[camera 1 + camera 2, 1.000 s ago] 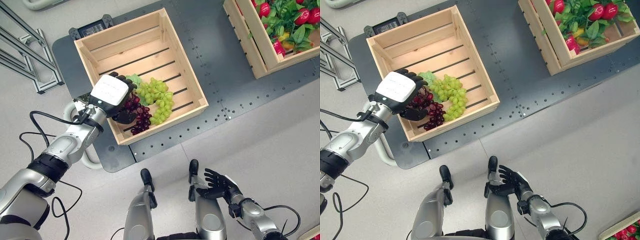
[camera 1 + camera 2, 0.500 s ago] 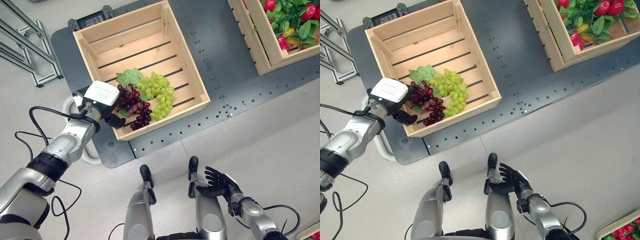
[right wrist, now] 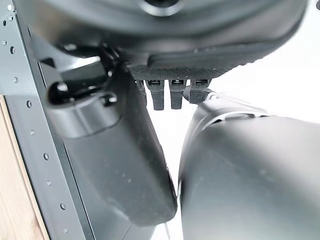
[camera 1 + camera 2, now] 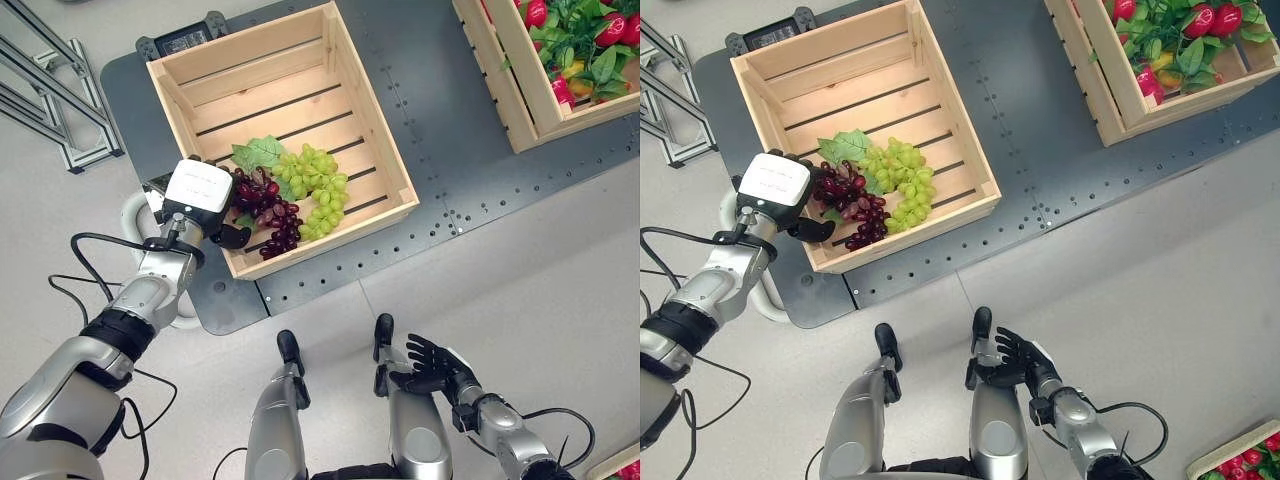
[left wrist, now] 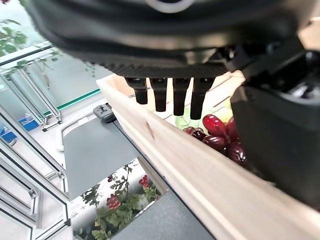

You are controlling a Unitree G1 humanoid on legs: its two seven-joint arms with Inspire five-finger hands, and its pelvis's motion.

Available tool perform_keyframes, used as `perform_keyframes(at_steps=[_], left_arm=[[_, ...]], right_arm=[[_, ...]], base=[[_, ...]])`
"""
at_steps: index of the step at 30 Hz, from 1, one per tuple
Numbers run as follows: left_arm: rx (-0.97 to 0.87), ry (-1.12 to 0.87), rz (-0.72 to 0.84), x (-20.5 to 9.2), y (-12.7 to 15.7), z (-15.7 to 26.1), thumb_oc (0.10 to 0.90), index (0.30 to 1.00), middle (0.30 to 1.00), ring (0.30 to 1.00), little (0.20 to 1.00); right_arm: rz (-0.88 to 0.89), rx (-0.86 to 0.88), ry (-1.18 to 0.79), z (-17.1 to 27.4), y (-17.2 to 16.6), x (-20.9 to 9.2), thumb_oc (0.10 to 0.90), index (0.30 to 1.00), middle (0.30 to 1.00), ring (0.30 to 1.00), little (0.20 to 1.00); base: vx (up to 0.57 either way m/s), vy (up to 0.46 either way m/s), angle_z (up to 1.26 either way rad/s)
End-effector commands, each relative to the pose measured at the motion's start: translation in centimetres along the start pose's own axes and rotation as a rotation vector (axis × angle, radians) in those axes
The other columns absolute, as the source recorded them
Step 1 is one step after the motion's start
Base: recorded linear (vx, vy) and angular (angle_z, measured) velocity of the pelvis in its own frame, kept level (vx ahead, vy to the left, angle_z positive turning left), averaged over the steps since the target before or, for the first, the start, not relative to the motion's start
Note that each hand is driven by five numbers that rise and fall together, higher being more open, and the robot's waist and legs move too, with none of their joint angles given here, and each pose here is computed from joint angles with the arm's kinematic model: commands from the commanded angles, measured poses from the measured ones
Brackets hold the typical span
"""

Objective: Pick up the fruits from the basket on one side to the basket on the other side

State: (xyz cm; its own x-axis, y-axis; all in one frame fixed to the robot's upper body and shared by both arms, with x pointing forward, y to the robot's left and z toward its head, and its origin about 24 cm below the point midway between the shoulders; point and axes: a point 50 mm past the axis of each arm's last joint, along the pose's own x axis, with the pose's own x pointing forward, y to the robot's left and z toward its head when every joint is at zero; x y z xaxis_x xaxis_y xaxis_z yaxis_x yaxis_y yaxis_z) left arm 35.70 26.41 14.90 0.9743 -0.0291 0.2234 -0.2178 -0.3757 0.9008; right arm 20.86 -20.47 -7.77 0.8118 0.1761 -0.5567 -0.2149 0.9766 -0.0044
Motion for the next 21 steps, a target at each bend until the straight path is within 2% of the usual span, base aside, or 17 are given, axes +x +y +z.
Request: perform_keyframes(at_steps=[1, 9, 21], left_arm=[[0.038, 0.145, 0.287, 2.3, 6.0, -3.8, 0.800, 0.900, 0.900, 0.900, 0.900], [0.109, 0.134, 0.230, 2.8, 5.0, -3.1, 0.800, 0.900, 0.900, 0.900, 0.900], [0.376, 0.067, 0.256, 4.3, 6.9, -0.9, 0.800, 0.900, 0.900, 0.900, 0.900]], right_arm=[[-0.007, -0.002, -0.035, 0.5, -0.1, -0.1, 0.800, 0.900, 0.900, 0.900, 0.900], [0.007, -0.008, -0.037, 0.8, 0.2, 0.2, 0.800, 0.900, 0.900, 0.900, 0.900], [0.034, -0.011, -0.047, 1.4, 0.6, 0.6, 0.800, 0.900, 0.900, 0.900, 0.900]], base=[[0.00, 0.000, 0.00], [0.00, 0.000, 0.00], [0.01, -0.008, -0.03]])
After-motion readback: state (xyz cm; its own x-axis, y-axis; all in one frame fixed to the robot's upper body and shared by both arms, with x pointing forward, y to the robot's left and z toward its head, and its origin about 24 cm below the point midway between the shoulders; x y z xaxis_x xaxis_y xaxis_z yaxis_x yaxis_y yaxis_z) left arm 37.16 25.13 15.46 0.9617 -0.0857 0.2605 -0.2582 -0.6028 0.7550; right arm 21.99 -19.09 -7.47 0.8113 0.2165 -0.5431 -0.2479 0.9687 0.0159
